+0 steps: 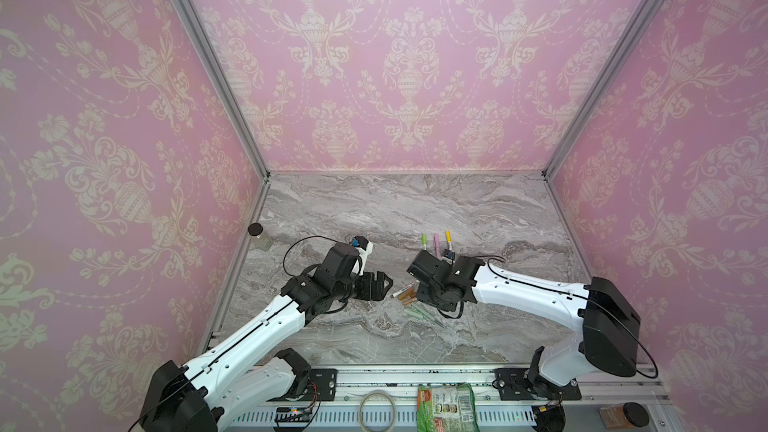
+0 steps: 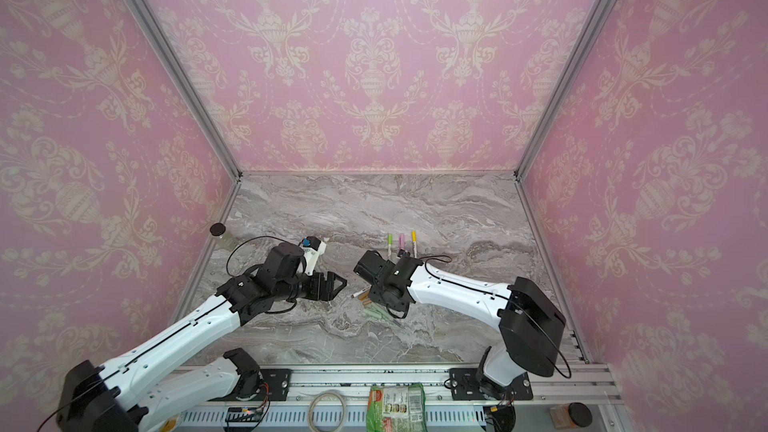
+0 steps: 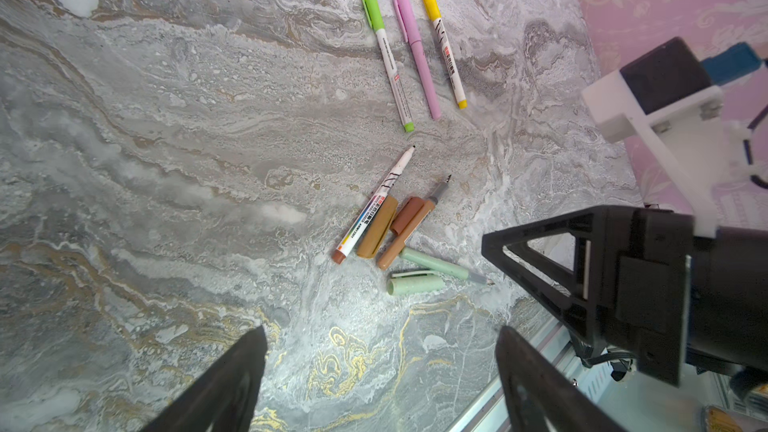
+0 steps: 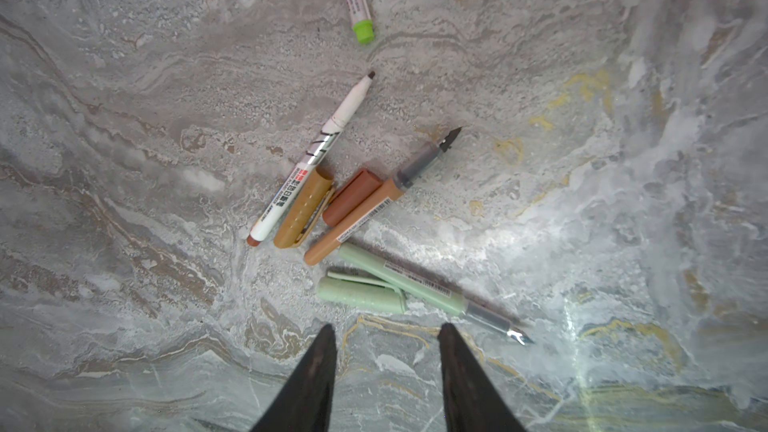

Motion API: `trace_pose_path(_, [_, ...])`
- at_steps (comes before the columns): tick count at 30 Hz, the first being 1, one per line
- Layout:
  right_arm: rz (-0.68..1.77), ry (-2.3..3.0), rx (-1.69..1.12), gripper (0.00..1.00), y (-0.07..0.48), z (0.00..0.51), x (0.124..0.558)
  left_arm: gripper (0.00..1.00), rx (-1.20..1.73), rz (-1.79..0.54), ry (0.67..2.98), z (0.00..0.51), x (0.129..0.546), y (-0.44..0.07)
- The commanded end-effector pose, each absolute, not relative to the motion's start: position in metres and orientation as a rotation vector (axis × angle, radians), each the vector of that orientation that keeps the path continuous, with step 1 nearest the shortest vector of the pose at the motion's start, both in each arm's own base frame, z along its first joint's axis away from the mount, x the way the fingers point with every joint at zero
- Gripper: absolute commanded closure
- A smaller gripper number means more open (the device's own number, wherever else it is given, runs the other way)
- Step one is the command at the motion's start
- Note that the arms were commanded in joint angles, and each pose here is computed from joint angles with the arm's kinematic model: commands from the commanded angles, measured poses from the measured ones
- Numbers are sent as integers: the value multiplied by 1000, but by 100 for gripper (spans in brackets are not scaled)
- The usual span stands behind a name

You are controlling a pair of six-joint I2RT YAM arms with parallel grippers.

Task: Insert the pens into the pen caps
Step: 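Move the right gripper over the brown fountain pen and grasp it, then lift the brown fountain pen upright with the right gripper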

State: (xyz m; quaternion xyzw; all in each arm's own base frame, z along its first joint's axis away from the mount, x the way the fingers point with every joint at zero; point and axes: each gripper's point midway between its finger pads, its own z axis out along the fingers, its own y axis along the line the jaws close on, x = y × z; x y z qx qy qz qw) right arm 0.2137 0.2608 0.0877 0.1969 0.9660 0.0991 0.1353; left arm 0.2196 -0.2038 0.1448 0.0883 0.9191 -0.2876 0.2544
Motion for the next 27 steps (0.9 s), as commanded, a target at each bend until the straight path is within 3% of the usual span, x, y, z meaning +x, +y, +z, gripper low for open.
trace_pose_path(1, [298,2723,749,60,263,83,227,12,284,-754,2512,146,219,-201])
trace_pose_path(7, [359,2740,914,64,264,50,236,11,304,-740,2493,149,218,-199])
trace_pose_path(27, [236,2759,996,77,259,22,245,10,356,-697,2462,148,222,-197])
